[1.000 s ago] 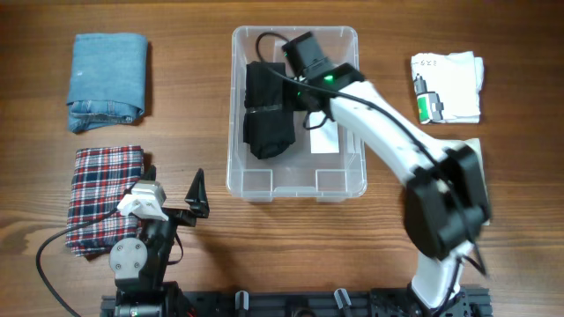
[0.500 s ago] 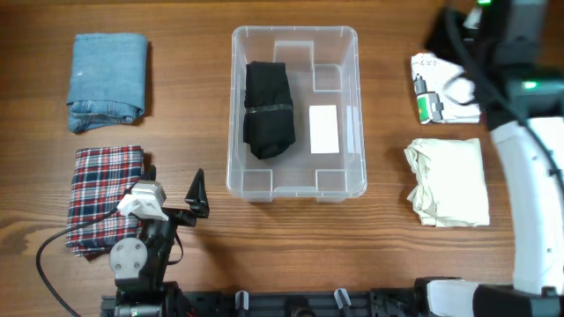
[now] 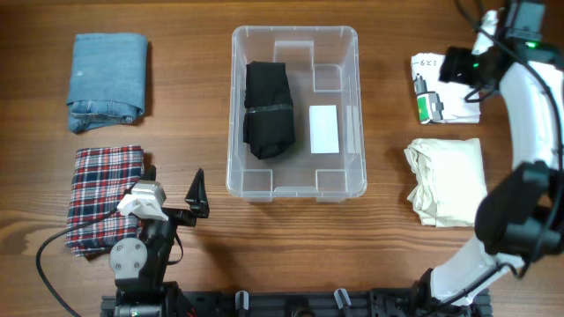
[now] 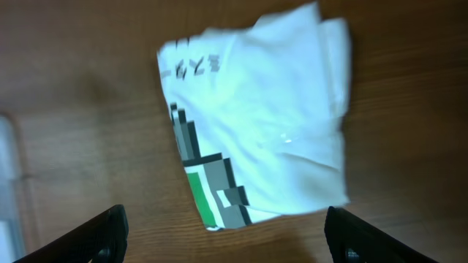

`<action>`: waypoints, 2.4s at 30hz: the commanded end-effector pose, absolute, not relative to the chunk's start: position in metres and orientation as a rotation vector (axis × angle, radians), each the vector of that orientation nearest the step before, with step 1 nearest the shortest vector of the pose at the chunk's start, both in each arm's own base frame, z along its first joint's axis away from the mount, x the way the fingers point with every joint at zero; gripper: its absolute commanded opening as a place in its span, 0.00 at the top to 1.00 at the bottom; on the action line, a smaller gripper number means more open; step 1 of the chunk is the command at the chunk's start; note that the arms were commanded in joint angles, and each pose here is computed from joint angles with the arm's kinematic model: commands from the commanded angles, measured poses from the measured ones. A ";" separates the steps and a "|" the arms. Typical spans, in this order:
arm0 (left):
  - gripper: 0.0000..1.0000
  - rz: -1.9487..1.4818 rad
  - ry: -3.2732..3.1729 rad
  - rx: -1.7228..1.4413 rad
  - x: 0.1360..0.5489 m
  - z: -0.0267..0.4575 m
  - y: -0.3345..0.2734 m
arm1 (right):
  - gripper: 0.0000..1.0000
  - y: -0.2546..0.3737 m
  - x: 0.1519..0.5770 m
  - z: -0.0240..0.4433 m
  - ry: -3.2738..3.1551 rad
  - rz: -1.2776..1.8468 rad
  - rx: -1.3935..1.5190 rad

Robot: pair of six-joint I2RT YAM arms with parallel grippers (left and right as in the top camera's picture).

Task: Pack container
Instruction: 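Move the right gripper to the white printed t-shirt, then grasp the white printed t-shirt with the right gripper and lift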

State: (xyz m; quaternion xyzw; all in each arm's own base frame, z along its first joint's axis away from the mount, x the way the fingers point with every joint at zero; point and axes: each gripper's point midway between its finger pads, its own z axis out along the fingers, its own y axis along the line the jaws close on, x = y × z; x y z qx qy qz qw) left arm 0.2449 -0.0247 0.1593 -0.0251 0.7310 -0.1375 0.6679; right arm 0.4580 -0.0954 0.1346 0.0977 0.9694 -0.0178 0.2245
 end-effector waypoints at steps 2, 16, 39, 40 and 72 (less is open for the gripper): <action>0.00 -0.283 1.654 -0.055 0.245 0.156 -0.021 | 0.13 -0.083 0.462 0.106 2.750 -0.242 0.150; 0.00 -0.283 1.654 -0.055 0.245 0.156 -0.021 | 0.12 -0.083 0.463 0.068 2.794 -0.702 0.032; 0.00 -0.283 1.654 -0.055 0.245 0.156 -0.021 | 0.09 -0.074 0.473 0.036 2.843 -0.677 -0.260; 0.00 -0.283 1.654 -0.055 0.245 0.156 -0.021 | 0.09 -0.074 0.474 0.035 2.840 -0.679 -0.275; 0.00 -0.283 1.654 -0.055 0.245 0.156 -0.021 | 0.15 -0.116 0.474 -0.014 2.888 -0.825 -0.340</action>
